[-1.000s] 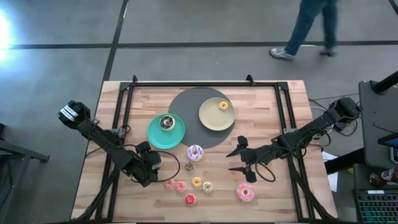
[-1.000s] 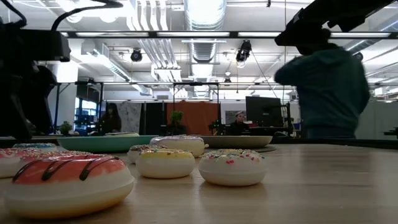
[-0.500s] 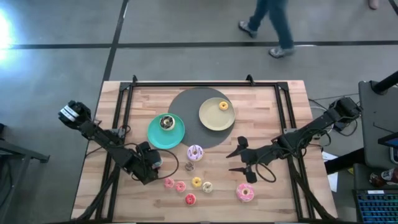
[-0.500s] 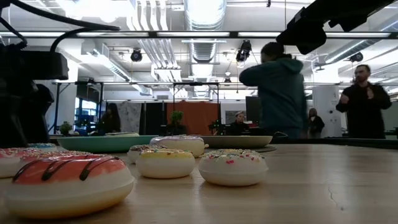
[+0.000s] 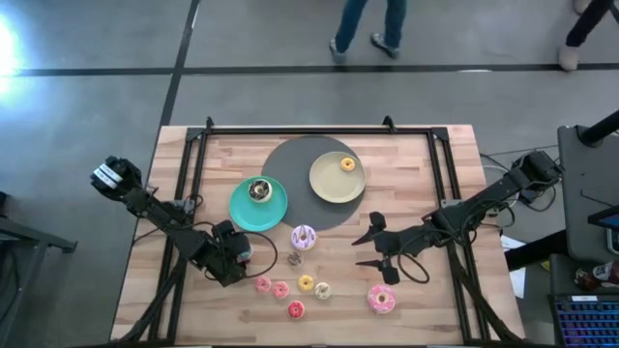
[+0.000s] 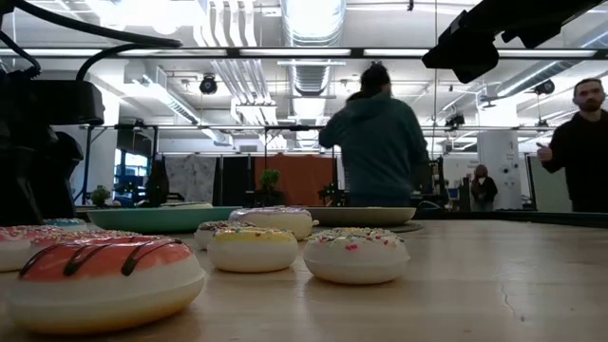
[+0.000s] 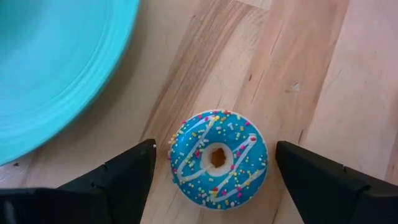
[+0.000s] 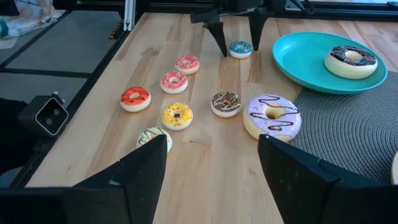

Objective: Pick & Place donuts
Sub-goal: Put the small blue donut on the brown plate

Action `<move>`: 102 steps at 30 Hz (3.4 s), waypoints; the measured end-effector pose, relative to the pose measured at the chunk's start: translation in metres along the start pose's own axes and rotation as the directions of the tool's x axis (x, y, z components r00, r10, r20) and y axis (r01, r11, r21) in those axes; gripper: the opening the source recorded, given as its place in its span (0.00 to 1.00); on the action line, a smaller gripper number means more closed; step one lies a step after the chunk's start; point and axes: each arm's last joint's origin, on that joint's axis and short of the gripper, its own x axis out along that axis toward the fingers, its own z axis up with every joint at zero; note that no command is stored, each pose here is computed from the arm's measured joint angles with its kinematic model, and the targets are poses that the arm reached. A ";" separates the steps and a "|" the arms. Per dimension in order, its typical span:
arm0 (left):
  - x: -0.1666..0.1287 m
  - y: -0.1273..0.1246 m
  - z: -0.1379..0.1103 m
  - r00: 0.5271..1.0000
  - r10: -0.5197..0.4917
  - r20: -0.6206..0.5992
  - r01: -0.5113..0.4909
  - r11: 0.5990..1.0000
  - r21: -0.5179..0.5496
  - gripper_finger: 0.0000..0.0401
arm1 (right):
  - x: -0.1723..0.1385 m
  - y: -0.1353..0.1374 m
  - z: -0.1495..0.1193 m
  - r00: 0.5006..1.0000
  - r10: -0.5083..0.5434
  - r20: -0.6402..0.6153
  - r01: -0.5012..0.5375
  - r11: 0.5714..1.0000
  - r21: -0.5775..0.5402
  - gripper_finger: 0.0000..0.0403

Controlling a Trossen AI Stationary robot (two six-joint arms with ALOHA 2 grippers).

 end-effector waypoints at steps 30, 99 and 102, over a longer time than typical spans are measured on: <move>0.000 0.000 0.000 1.000 -0.003 0.002 0.003 1.000 -0.001 0.58 | 0.000 0.000 0.000 1.000 0.000 0.000 0.000 1.000 0.000 0.59; -0.027 0.007 0.129 0.955 0.065 0.289 -0.131 0.967 0.216 0.49 | 0.000 0.000 -0.003 1.000 -0.006 -0.028 0.006 1.000 -0.004 0.57; -0.025 0.027 0.158 0.941 0.056 0.333 -0.136 0.966 0.222 0.49 | -0.001 0.001 -0.003 1.000 0.000 -0.029 -0.001 1.000 -0.008 0.57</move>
